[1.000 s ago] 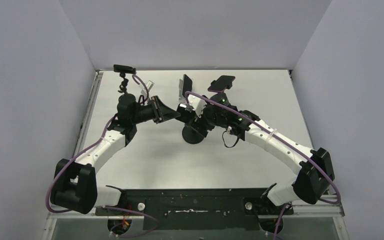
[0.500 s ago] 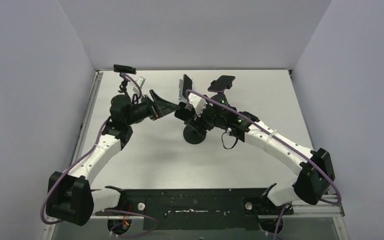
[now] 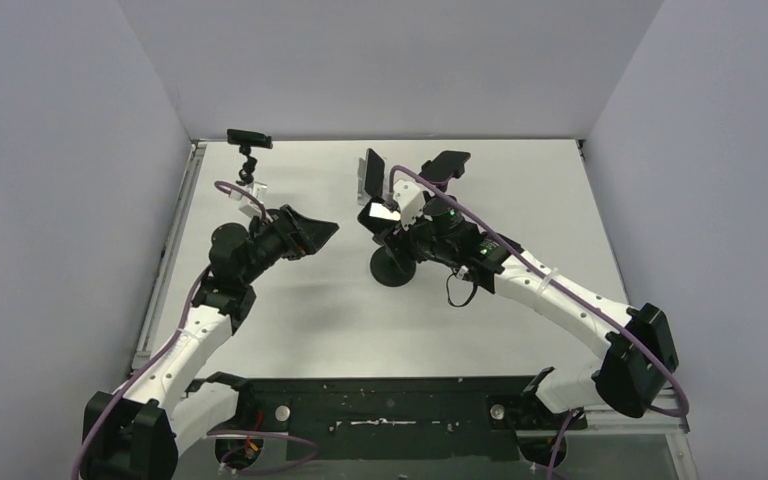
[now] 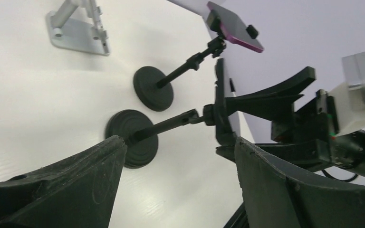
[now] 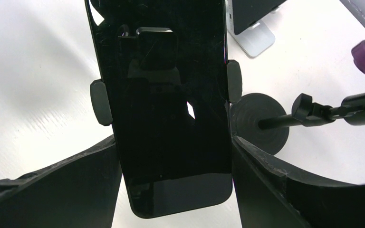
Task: Remove the phone from the phone stand
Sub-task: Adjust the phone stand with the phone at the center of the board.
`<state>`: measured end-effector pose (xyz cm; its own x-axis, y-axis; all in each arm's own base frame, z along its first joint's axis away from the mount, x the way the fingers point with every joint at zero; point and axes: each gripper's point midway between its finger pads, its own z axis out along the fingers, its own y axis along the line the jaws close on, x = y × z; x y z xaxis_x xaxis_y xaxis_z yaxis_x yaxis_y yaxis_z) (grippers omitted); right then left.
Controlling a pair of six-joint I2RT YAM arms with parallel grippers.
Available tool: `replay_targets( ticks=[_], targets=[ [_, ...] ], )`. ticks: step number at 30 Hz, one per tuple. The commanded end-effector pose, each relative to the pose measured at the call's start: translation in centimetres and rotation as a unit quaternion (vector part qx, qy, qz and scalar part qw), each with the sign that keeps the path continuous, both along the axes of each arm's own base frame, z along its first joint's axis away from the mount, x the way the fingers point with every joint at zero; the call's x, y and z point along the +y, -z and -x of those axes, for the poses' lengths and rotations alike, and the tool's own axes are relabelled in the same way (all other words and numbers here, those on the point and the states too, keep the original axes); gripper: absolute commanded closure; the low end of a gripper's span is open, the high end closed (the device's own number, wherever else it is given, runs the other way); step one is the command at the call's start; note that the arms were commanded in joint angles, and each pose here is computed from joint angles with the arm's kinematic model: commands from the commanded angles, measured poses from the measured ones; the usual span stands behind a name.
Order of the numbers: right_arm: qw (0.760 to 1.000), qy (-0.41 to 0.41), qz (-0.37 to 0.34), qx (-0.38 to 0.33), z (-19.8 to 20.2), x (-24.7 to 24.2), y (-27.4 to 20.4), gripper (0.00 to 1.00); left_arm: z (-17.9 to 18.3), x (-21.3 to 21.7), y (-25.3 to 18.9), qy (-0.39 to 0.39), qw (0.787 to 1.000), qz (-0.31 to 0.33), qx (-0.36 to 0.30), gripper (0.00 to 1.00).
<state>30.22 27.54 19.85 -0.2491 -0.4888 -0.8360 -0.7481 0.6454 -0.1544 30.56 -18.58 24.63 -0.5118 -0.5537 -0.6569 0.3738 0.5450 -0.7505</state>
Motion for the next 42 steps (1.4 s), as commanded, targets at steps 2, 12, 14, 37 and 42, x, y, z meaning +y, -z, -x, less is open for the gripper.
replay_targets(
  ticks=[2,12,14,37,42],
  targets=[
    [0.994,0.066,-0.082,-0.002,0.0,0.6,-2.3,0.41,-1.2,1.6,0.8,-0.051,0.998,-0.038,-0.028,0.2],
    [0.978,0.186,-0.093,-0.011,-0.4,-0.7,-1.2,0.41,-0.1,-0.1,1.5,-0.063,0.993,-0.07,-0.076,0.24],
    [0.974,0.203,-0.098,-0.014,-0.5,-0.9,-1.3,0.41,0.0,-0.4,1.8,-0.064,0.992,-0.078,-0.079,0.25],
    [0.953,0.28,-0.109,0.024,-0.3,0.8,0.7,0.33,1.0,-1.5,4.4,-0.088,0.99,-0.091,-0.068,0.34],
    [0.959,0.261,-0.109,0.027,0.1,1.2,0.2,0.24,1.3,-1.1,4.0,-0.091,0.989,-0.094,-0.072,0.33]
  ],
)
